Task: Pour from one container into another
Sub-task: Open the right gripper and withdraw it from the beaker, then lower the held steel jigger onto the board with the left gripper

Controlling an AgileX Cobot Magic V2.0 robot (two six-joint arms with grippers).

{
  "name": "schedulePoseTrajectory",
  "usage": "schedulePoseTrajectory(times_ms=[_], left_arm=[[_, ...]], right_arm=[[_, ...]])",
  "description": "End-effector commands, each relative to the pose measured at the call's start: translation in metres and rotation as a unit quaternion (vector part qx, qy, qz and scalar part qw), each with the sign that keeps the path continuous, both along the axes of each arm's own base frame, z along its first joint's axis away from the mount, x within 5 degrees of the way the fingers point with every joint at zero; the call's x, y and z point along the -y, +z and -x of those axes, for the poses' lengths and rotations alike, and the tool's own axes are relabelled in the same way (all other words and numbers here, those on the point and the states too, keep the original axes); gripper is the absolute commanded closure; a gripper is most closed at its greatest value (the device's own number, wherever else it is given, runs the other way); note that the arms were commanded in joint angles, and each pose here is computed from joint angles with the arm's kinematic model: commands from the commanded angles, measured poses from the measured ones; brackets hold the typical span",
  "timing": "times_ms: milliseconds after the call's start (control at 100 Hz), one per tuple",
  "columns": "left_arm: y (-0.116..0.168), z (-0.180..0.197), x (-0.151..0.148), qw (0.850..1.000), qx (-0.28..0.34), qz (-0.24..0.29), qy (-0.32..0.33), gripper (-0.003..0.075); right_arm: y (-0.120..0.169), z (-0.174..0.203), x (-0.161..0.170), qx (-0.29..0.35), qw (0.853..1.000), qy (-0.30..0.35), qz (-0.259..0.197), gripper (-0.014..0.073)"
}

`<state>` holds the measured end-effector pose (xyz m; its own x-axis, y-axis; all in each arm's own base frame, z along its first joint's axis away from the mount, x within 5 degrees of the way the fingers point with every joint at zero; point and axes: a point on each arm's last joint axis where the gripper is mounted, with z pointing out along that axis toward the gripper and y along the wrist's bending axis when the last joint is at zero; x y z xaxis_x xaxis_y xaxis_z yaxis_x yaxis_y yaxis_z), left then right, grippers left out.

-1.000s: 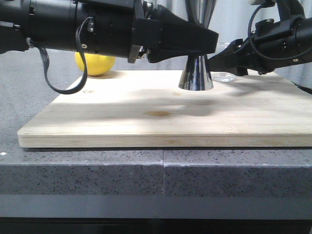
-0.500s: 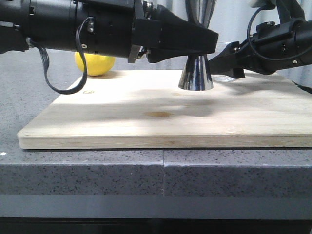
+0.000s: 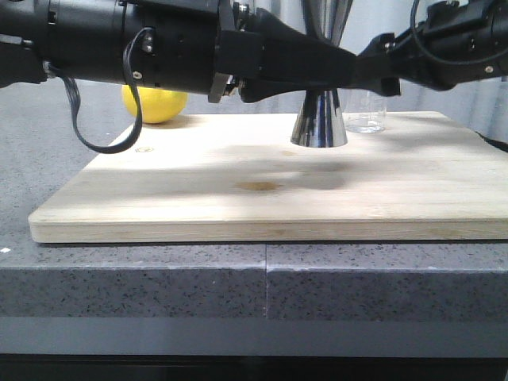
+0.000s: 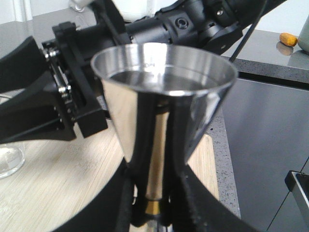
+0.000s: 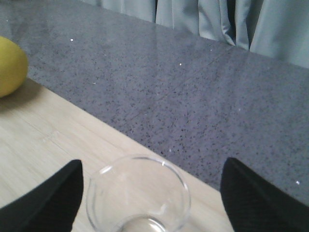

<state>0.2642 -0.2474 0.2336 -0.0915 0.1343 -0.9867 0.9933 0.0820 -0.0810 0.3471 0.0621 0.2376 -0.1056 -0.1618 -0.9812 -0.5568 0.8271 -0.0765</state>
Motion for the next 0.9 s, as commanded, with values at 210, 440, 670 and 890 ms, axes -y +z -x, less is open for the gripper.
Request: schedulePoseTrajectory(times_ms=[210, 440, 670, 890], left_arm=[[0.039, -0.006, -0.008, 0.997, 0.029, 0.066, 0.009, 0.0741], [0.043, -0.022, -0.025, 0.996, 0.038, 0.068, 0.040, 0.0741], [0.043, -0.037, -0.046, 0.994, 0.041, 0.067, 0.075, 0.0741], [0.042, -0.047, -0.059, 0.992, 0.042, 0.059, 0.103, 0.0741]], right_arm=[[0.077, 0.026, 0.001, 0.129, 0.991, 0.013, -0.040, 0.0059], [0.130, 0.064, 0.002, 0.217, 0.975, 0.019, -0.047, 0.0059], [0.171, 0.105, 0.003, 0.292, 0.955, 0.022, -0.049, 0.0059], [0.191, 0.131, 0.004, 0.328, 0.943, 0.025, -0.058, 0.0059]])
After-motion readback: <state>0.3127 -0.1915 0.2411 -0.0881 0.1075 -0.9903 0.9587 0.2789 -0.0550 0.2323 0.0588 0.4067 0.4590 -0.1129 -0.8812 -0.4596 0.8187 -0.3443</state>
